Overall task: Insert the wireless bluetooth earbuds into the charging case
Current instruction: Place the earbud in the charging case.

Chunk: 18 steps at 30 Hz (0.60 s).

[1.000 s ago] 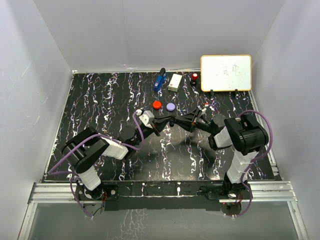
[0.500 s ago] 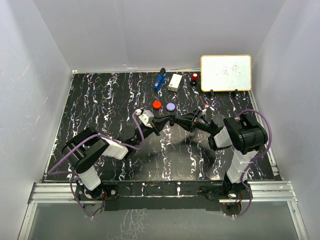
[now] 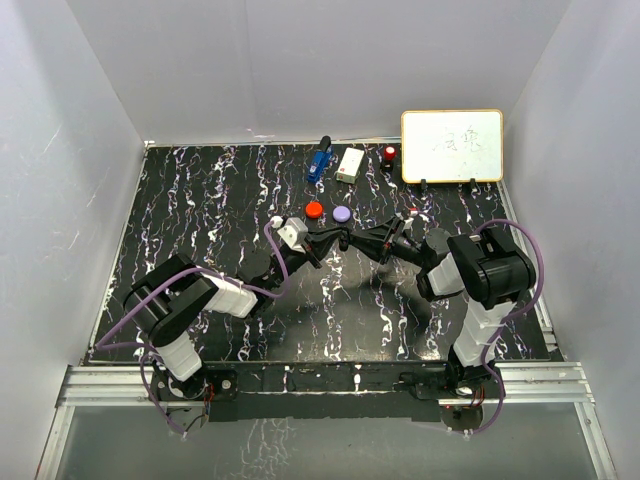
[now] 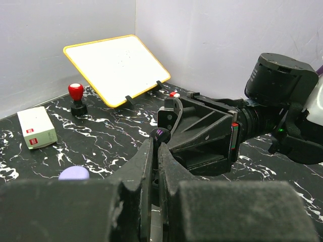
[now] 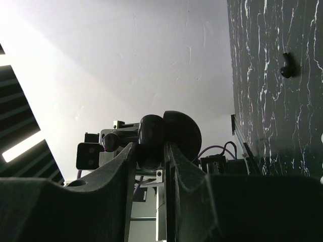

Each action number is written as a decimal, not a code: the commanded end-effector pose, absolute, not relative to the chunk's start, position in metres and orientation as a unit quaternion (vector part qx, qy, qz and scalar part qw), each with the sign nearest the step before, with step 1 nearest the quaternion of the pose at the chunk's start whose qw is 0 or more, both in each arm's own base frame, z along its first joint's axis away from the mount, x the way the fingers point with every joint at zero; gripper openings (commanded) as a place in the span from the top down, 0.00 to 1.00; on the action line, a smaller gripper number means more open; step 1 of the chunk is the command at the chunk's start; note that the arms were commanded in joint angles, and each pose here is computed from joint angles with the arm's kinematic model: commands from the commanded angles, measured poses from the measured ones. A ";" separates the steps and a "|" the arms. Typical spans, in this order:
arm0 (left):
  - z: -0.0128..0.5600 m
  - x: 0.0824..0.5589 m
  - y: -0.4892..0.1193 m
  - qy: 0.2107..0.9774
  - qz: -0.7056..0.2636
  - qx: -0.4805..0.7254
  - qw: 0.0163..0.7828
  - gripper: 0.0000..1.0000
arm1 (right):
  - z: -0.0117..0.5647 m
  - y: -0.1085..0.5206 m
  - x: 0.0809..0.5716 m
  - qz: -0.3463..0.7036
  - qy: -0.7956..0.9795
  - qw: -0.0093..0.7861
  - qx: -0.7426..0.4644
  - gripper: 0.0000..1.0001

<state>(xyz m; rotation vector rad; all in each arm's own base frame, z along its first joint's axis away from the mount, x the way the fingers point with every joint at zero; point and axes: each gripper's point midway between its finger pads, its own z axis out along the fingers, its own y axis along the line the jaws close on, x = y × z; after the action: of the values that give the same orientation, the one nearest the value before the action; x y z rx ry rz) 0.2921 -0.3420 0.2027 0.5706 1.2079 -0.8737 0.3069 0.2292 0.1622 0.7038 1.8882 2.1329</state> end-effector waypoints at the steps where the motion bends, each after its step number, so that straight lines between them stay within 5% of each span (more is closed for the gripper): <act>1: 0.273 0.286 -0.333 0.442 -0.413 0.224 0.764 1.00 | 0.232 0.225 0.287 0.784 0.572 0.215 0.105 1.00; 18: 0.271 0.288 -0.335 0.446 -0.417 0.222 0.760 1.00 | 0.242 0.226 0.286 0.790 0.564 0.221 0.098 1.00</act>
<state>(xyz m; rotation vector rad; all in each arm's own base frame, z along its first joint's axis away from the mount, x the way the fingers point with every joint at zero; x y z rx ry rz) 0.2933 -0.3429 0.2056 0.5611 1.2047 -0.8799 0.3068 0.2302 0.1725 0.6860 1.8583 2.1386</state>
